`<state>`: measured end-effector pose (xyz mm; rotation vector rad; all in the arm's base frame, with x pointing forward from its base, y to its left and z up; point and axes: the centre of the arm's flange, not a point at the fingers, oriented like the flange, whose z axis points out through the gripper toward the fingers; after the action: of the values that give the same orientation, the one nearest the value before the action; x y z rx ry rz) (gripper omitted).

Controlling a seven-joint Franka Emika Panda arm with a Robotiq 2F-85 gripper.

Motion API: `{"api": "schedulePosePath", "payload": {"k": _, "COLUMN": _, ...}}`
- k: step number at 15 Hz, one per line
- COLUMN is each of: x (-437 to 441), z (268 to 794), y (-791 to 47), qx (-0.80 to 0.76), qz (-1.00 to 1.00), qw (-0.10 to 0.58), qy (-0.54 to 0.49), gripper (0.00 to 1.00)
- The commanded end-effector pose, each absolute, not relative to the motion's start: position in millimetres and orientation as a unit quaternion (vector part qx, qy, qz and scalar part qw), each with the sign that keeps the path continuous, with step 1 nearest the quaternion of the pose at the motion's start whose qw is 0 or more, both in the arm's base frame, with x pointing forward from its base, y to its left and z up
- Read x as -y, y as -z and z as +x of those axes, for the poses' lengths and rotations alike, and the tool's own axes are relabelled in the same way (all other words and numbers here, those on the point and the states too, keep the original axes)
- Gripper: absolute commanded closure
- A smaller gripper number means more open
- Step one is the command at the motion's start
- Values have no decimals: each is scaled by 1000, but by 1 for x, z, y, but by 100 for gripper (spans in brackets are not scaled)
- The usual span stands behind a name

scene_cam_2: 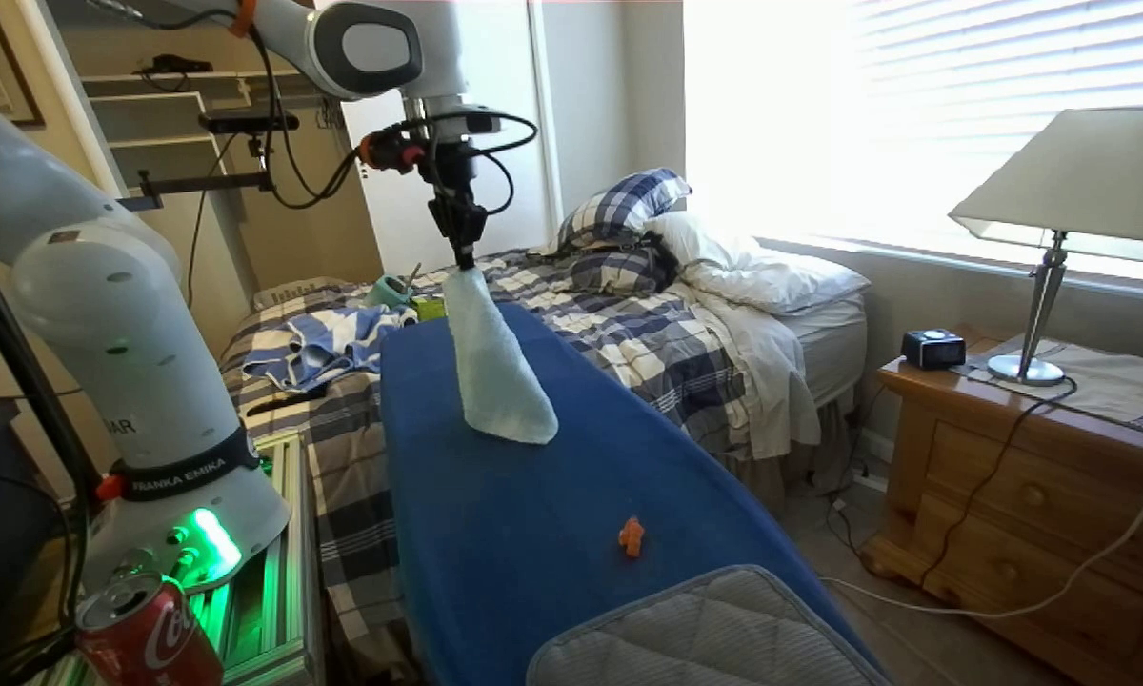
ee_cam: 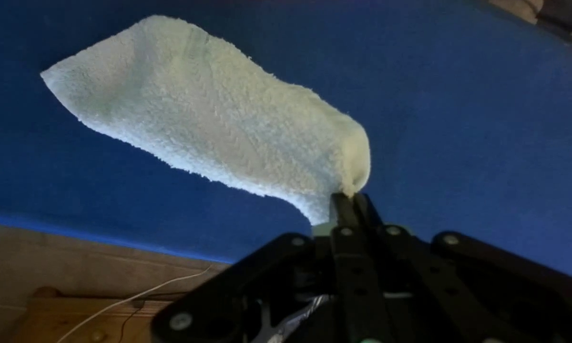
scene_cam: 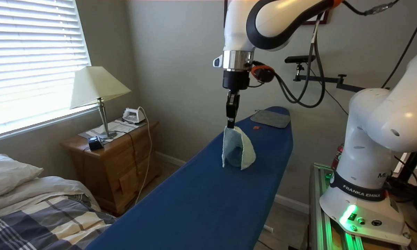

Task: Put the light blue cloth on the glass cup and then put the orange object on the light blue cloth

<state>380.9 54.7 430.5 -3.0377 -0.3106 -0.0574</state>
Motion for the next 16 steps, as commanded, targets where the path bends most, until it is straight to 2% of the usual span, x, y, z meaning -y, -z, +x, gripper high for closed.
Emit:
{"api": "schedulePosePath", "payload": {"k": 1, "x": -58, "z": 383, "y": -437, "qx": 102, "qz": -992, "qw": 53, "qy": 56, "gripper": 99}}
{"api": "schedulePosePath", "payload": {"k": 9, "x": -61, "z": 386, "y": -433, "qx": 111, "qz": -990, "qw": 59, "qy": 56, "gripper": 99}}
{"api": "schedulePosePath", "payload": {"k": 10, "x": -61, "z": 386, "y": -432, "qx": 113, "qz": -990, "qw": 62, "qy": 55, "gripper": 71}}
{"api": "schedulePosePath", "payload": {"k": 11, "x": -62, "z": 386, "y": -430, "qx": 114, "qz": -990, "qw": 66, "qy": 55, "gripper": 70}}
{"api": "schedulePosePath", "payload": {"k": 16, "x": -61, "z": 389, "y": -426, "qx": 117, "qz": -989, "qw": 75, "qy": 53, "gripper": 35}}
